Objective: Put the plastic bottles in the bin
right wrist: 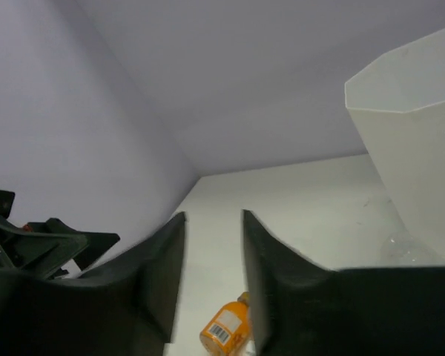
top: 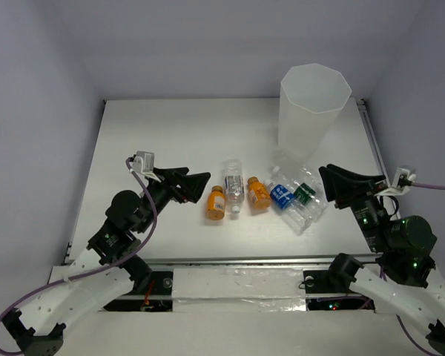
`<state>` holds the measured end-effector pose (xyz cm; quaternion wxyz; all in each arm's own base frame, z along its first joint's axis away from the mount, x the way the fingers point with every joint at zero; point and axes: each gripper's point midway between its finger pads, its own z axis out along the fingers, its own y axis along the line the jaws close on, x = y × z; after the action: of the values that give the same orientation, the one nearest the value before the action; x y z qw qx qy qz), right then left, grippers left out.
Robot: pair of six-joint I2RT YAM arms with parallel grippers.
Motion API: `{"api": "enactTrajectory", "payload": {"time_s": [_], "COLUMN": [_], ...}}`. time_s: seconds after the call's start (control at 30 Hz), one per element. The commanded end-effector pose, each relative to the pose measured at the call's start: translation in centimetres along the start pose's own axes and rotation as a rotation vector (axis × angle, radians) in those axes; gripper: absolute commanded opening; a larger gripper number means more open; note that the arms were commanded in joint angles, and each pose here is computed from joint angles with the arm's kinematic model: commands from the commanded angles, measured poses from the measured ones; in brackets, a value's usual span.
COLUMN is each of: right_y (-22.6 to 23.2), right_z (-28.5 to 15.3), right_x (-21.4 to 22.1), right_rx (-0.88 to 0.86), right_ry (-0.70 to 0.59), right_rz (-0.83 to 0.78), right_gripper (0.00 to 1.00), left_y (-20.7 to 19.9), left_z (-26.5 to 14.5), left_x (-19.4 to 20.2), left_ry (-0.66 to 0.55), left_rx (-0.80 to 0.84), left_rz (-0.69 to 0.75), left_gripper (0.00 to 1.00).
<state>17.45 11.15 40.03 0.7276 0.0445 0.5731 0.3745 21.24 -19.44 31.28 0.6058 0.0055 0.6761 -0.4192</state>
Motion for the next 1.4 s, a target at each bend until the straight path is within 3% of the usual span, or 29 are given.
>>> {"api": "enactTrajectory", "payload": {"time_s": [0.0, 0.03, 0.1, 0.23, 0.53, 0.57, 0.6, 0.63, 0.67, 0.77, 0.8, 0.83, 0.93, 1.03, 1.37], "right_y": [0.6, 0.6, 0.7, 2.0, 2.0, 1.9, 1.6, 1.5, 1.3, 0.7, 0.6, -0.1, -0.2, -0.3, -0.8], "right_z": [0.5, 0.7, 1.0, 2.9, 6.5, 6.8, 7.2, 7.4, 7.6, 8.2, 8.3, 8.4, 9.1, 9.2, 9.0], "right_x": [-0.9, -0.7, -0.3, 2.8, 11.0, 11.9, 13.5, 14.4, 15.3, 19.0, 20.0, 22.0, 24.3, 25.4, 26.3], "right_rx": [-0.015, -0.013, -0.016, -0.065, -0.049, -0.043, -0.026, -0.02, -0.012, 0.002, 0.009, 0.027, 0.039, 0.044, 0.053], "right_ry": [-0.021, -0.021, -0.012, 0.068, 0.273, 0.295, 0.332, 0.352, 0.373, 0.467, 0.497, 0.548, 0.62, 0.645, 0.667], "right_rz": [-0.025, -0.025, -0.025, -0.019, -0.038, -0.039, -0.04, -0.036, -0.035, -0.047, -0.053, -0.071, -0.085, -0.084, -0.091], "right_gripper": [0.35, 0.18, 0.0, 0.0, 0.0, 0.0, 0.02, 0.04, 0.07, 0.26, 0.33, 0.47, 0.61, 0.69, 0.7], "left_y": [0.5, 1.0, 2.2, 1.7, 4.9, 5.1, 5.5, 5.9, 6.3, 8.0, 9.4, 9.4, 11.0, 11.7, 12.8], "left_z": [0.3, 0.4, 0.7, 1.4, 3.3, 3.4, 3.5, 3.5, 3.5, 3.7, 3.6, 3.8, 3.5, 3.7, 4.8], "left_x": [-0.5, -0.5, -0.4, 1.0, 6.0, 6.5, 7.0, 7.4, 7.5, 9.8, 11.4, 11.8, 15.3, 16.4, 19.1], "left_ry": [-0.03, -0.036, -0.053, -0.037, 0.097, 0.11, 0.119, 0.129, 0.137, 0.227, 0.282, 0.302, 0.414, 0.454, 0.537], "left_rx": [-0.024, -0.054, -0.126, -0.051, -0.139, -0.138, -0.149, -0.167, -0.186, -0.274, -0.334, -0.349, -0.428, -0.452, -0.467], "left_rz": [0.005, -0.008, -0.082, -0.044, 0.015, 0.023, 0.029, 0.029, 0.042, 0.088, 0.113, 0.124, 0.185, 0.202, 0.257], "left_gripper": [0.99, 0.99, 0.99, 0.99, 0.98, 0.86, 0.24, 0.1, 0.09, 0.33, 0.52, 0.59, 0.79, 0.83, 0.82]}}
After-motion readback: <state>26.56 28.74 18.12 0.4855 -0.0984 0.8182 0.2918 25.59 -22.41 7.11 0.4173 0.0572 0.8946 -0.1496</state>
